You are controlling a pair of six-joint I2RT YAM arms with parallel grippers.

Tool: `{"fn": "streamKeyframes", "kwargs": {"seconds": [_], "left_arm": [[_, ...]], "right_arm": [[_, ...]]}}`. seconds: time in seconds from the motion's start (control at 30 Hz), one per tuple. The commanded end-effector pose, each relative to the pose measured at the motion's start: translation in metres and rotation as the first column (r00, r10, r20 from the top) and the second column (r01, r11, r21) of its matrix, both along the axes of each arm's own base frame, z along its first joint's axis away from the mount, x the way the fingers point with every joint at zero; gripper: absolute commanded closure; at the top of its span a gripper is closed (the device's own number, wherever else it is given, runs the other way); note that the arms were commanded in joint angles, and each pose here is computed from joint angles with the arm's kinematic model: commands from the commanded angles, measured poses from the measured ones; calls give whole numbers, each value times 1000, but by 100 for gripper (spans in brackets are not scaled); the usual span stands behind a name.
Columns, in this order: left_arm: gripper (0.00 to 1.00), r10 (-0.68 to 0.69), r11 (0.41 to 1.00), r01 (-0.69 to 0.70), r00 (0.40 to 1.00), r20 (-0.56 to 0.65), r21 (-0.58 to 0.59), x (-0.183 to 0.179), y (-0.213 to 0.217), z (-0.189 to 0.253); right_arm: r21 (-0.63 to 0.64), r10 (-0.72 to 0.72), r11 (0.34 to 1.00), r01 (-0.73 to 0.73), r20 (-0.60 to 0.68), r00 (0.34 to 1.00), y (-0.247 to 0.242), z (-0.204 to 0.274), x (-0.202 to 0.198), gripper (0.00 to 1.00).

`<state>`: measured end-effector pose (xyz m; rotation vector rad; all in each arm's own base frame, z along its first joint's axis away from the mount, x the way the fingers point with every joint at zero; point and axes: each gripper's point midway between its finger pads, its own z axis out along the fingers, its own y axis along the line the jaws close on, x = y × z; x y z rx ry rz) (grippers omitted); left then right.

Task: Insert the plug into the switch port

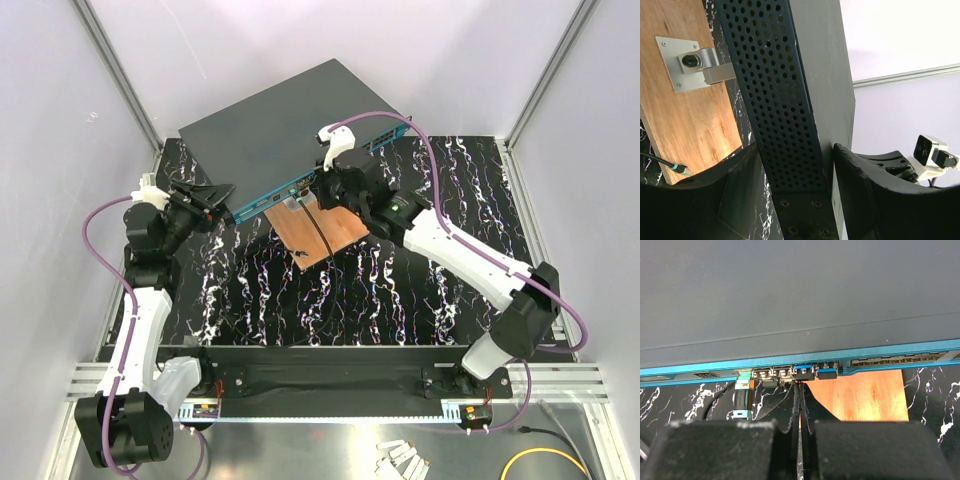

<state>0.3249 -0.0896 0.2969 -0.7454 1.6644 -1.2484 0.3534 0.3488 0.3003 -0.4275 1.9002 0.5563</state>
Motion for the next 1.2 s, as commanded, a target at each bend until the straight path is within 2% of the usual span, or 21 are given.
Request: {"fn": "streamKeyframes", "kwargs": {"seconds": [0.0,0.13,0.53,0.93,1.17], "left_arm": [[39,-47,999,46,995,86,17,-5,-10,22],[39,-45,999,44,995,84,17,-4,-10,21],[39,-48,999,47,995,88,15,-4,-11,22],[39,-47,999,46,995,89,15,-5,-11,22],[39,-46,999,44,995,89,18,-4,-11,23]], "right_arm": [[169,-24,986,-5,170,985,-2,75,-1,100],[178,13,983,-44,169,985,3,76,-6,100],[196,14,980,-42,144,989,13,67,0,100],[84,48,995,-57,101,994,-13,39,-25,100],[61,68,995,-74,101,993,-16,27,-29,100]]}}
